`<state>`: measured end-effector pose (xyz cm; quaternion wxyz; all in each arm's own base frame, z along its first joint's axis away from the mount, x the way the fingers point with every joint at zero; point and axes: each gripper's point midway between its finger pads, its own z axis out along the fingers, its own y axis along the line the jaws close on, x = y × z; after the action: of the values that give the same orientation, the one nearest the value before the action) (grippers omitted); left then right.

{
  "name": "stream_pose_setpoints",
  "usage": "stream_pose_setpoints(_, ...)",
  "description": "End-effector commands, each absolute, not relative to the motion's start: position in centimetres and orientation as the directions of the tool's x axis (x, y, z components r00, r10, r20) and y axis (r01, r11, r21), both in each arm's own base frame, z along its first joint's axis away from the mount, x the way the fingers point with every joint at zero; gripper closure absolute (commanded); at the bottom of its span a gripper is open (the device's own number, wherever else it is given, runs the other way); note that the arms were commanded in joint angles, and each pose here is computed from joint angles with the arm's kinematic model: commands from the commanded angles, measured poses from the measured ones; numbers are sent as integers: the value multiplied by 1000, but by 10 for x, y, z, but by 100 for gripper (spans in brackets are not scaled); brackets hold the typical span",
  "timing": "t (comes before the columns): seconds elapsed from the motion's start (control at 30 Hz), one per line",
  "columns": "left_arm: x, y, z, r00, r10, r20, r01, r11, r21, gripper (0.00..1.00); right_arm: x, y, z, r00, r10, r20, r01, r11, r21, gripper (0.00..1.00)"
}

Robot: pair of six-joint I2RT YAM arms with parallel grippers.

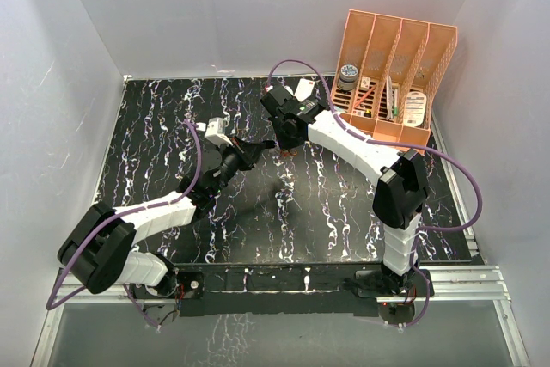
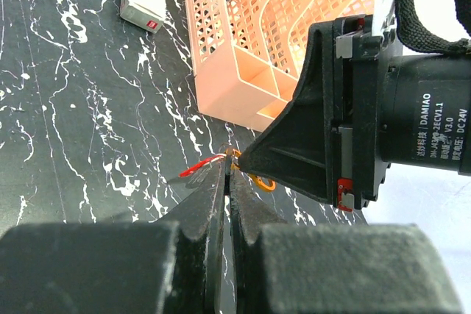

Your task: Put the keys on the keyring

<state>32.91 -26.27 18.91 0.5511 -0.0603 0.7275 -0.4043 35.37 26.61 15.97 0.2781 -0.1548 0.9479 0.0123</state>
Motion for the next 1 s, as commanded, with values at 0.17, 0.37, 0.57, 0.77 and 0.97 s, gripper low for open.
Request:
stream_pose_setpoints(0.17, 335, -256, 215, -322, -590, -740, 360, 647, -673, 100, 370, 278, 191, -752, -200, -628, -247, 969, -12, 100)
stream_pose_setpoints(0.37, 337, -255, 213, -326, -594, -736, 345, 650, -677, 100, 370, 278, 191, -754, -184, -631, -234, 972, -5, 100)
stream_pose_setpoints(0.57, 337, -256, 210, -335, -594, -732, 340, 648, -682, 100, 368, 278, 190, -761, -172, -625, -221, 975, 1, 100)
stream_pose_setpoints(0.77, 338, -258, 208, -343, -597, -725, 334, 644, -688, 100, 368, 274, 192, -764, -173, -622, -214, 977, -9, 100)
stream_pose_setpoints(0.97, 339, -259, 205, -352, -603, -716, 327, 638, -697, 100, 367, 274, 191, -764, -175, -621, -214, 977, -12, 100)
